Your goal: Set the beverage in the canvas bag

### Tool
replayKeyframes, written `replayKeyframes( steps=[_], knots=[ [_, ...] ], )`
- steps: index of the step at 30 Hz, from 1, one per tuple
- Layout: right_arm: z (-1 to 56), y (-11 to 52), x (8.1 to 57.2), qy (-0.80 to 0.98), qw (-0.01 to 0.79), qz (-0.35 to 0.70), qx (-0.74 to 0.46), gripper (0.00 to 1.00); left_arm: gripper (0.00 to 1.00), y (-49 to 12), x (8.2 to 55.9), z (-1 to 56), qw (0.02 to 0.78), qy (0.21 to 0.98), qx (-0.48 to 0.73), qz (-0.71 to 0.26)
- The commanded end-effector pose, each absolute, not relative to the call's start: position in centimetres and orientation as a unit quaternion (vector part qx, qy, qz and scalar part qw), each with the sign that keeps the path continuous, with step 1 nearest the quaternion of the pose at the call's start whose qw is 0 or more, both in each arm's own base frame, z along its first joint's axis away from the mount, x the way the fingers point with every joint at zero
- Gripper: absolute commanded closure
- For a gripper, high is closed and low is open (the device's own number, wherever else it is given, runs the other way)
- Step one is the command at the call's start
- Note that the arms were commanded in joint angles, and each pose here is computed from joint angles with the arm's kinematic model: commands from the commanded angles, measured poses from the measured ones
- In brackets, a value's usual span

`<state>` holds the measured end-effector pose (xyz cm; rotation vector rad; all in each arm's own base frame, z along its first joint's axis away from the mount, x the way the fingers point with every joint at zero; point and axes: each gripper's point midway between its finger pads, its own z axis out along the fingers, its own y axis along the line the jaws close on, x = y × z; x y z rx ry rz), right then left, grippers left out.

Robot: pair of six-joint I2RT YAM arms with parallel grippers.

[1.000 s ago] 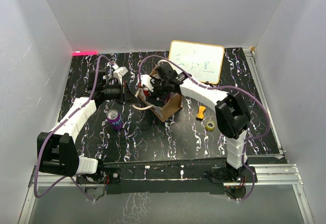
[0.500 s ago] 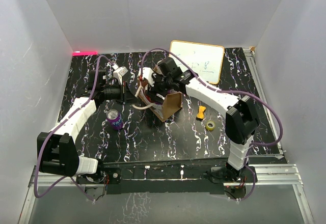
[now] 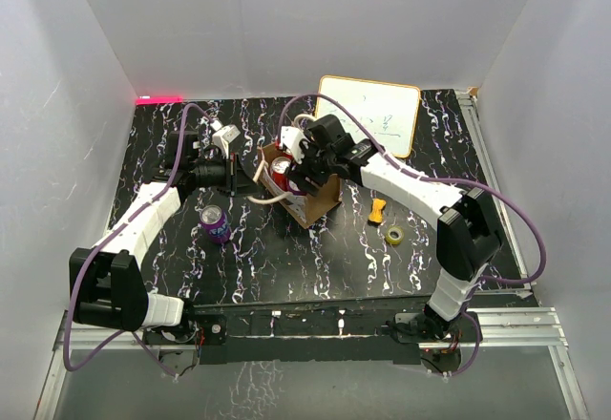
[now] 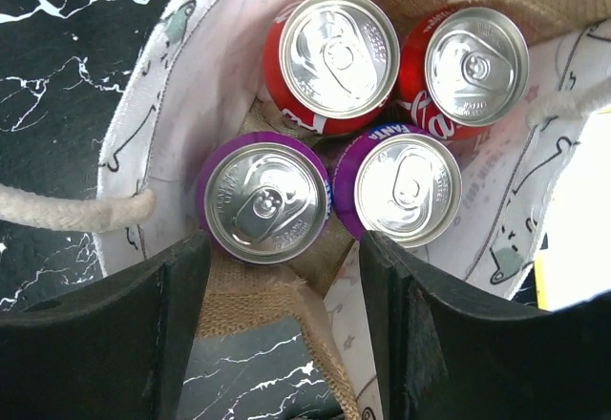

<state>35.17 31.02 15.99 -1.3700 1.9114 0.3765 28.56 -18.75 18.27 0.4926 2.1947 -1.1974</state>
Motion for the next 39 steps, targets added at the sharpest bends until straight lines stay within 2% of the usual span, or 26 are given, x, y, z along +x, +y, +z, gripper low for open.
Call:
replayKeyframes(
  steps=[1, 12, 17, 20, 23, 27, 31, 32, 35, 39],
  knots=[
    [17.7, 30.1, 35.9, 0.751, 0.401, 0.143, -0.504, 0.37, 1.0, -18.8, 28.1, 19.7, 0.313, 0.811, 0.201, -0.452],
    [18.9, 28.1, 33.1, 0.75, 0.384, 0.172, -0.51, 0.48, 1.0, -18.5, 28.7, 19.8, 0.326, 0.816, 0.199, -0.434],
    [18.5, 27.7, 32.4, 0.75, 0.371, 0.171, -0.52, 0.49, 0.91, -18.2, 29.2, 20.3, 0.342, 0.816, 0.201, -0.421],
    [18.3, 27.8, 32.2, 0.75, 0.365, 0.176, -0.523, 0.5, 0.79, -18.2, 29.3, 20.9, 0.345, 0.814, 0.205, -0.419],
    [18.5, 27.9, 32.1, 0.748, 0.365, 0.182, -0.524, 0.5, 0.58, -18.0, 29.3, 21.7, 0.348, 0.812, 0.227, -0.409],
    [19.6, 28.1, 31.6, 0.74, 0.373, 0.194, -0.525, 0.49, 0.36, -17.3, 29.4, 23.9, 0.378, 0.802, 0.271, -0.374],
    [20.7, 28.2, 31.3, 0.733, 0.383, 0.198, -0.526, 0.43, 0.07, -16.1, 29.2, 26.3, 0.426, 0.788, 0.3, -0.328],
    [20.9, 28.1, 31.2, 0.732, 0.384, 0.198, -0.527, 0.41, 0.03, -15.5, 29.3, 26.7, 0.443, 0.789, 0.296, -0.306],
    [21.6, 28.2, 30.8, 0.728, 0.386, 0.206, -0.527, 0.34, 0.03, -13.4, 29.6, 27.0, 0.469, 0.802, 0.285, -0.238],
    [23.0, 28.1, 30.3, 0.721, 0.4, 0.212, -0.525, 0.24, 0.03, -10.1, 28.5, 24.0, 0.414, 0.857, 0.261, -0.16]
  ],
)
